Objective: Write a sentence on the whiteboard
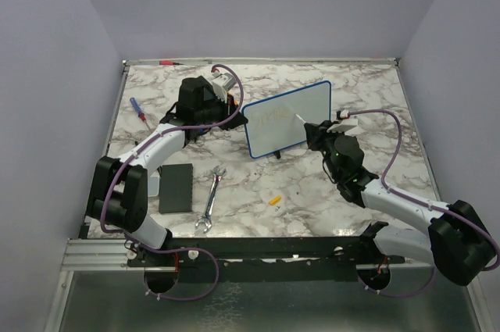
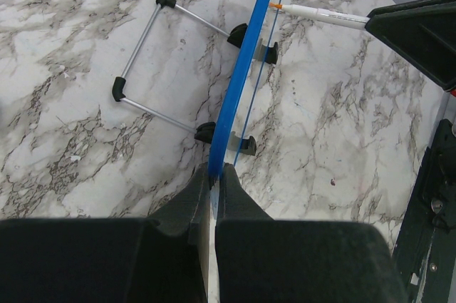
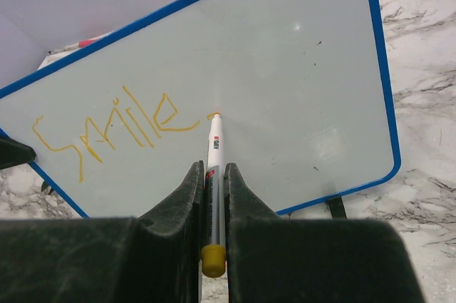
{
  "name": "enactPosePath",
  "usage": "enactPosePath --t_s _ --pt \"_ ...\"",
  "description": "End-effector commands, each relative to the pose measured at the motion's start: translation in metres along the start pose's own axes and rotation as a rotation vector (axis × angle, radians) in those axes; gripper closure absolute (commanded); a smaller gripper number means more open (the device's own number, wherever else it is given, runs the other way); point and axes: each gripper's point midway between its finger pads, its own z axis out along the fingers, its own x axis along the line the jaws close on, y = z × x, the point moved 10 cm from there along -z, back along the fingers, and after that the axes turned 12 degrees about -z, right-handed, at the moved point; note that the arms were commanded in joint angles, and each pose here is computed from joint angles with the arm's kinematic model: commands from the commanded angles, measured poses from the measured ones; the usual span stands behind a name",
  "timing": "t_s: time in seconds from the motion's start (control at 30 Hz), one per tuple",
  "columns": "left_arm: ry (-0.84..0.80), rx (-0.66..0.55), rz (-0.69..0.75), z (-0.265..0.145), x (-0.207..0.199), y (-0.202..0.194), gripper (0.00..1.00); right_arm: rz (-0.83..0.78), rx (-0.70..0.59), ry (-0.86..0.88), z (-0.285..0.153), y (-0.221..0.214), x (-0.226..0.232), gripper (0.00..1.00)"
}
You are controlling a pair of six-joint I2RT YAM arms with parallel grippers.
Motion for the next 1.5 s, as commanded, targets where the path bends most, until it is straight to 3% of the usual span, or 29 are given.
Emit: enactPosePath --t_s 0.0,0.37,0.63,1.0,1.47 --pt "-0.010 0.002 0.015 -0.002 -0.007 -0.002 1.00 -0.002 0.003 -0.023 0.004 0.002 0.000 0.99" --pt "-0.011 0.003 0.015 -0.002 -0.007 -0.002 1.00 0.000 0.034 0.011 0.003 -0.006 0.002 0.99" --pt "-0.009 0.005 0.013 -0.002 -0.006 -0.003 1.00 0.006 -0.025 0.083 -0.010 0.007 0.003 0.99" --pt "-0.009 0.006 0.012 -0.001 -0.006 -0.003 1.00 -0.024 -0.049 -0.041 -0.020 0.023 -0.011 0.99" --pt "-0.011 0.006 0.015 -0.002 -0.008 -0.003 1.00 -0.024 -0.074 -0.013 -0.004 0.027 -0.013 0.99"
